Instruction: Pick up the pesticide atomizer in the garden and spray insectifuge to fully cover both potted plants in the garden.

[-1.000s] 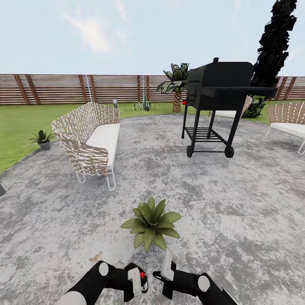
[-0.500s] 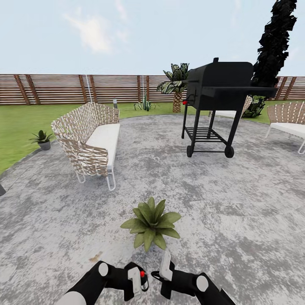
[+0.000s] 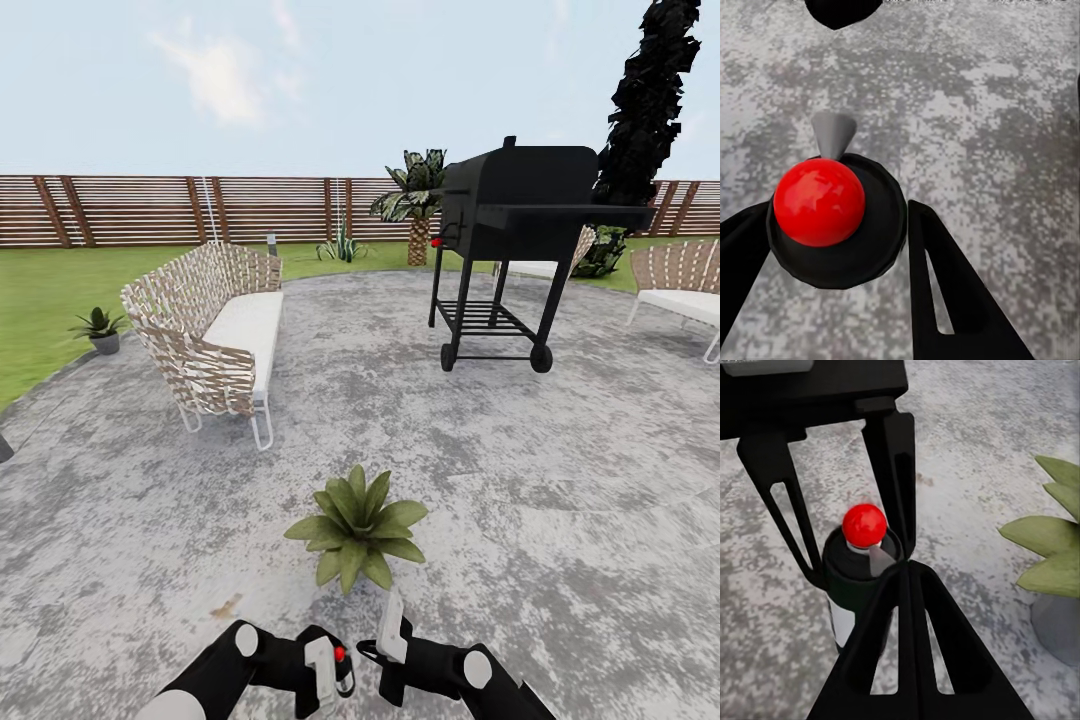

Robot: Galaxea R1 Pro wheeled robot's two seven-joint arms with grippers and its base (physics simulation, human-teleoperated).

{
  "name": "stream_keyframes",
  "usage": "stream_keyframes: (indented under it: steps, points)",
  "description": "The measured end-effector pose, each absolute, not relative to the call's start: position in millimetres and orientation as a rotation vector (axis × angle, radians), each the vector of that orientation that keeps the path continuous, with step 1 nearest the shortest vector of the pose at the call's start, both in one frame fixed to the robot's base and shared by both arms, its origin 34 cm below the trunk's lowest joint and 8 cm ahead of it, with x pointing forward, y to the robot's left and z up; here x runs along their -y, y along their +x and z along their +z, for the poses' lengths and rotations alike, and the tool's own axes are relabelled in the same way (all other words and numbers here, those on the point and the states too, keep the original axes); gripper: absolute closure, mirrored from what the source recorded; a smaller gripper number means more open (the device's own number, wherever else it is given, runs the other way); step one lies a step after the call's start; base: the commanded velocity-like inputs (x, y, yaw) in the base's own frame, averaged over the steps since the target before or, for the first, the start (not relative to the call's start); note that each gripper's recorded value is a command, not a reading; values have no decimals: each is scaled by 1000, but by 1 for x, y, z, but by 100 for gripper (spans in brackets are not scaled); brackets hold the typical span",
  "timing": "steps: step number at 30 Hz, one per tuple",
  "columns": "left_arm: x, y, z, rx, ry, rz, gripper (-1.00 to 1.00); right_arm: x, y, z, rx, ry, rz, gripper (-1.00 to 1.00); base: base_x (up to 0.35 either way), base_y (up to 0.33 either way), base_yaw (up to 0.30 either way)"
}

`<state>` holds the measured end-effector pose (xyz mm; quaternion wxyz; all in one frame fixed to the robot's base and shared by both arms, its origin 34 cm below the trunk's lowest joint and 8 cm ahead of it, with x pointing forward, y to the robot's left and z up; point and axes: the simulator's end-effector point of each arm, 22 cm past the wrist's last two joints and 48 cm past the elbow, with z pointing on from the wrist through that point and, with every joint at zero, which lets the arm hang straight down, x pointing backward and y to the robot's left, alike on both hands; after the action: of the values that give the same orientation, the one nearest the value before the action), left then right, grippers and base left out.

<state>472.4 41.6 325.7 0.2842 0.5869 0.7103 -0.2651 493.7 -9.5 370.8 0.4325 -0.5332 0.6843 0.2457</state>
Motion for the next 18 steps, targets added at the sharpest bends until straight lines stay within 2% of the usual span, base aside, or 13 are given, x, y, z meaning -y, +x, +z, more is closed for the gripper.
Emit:
stream_keyframes:
  steps: [18]
  points:
    - [-26, 472, 331, -1883, 1557, -729, 100, 10, 494, 371, -1705, -1329, 611, 100, 0, 0, 0]
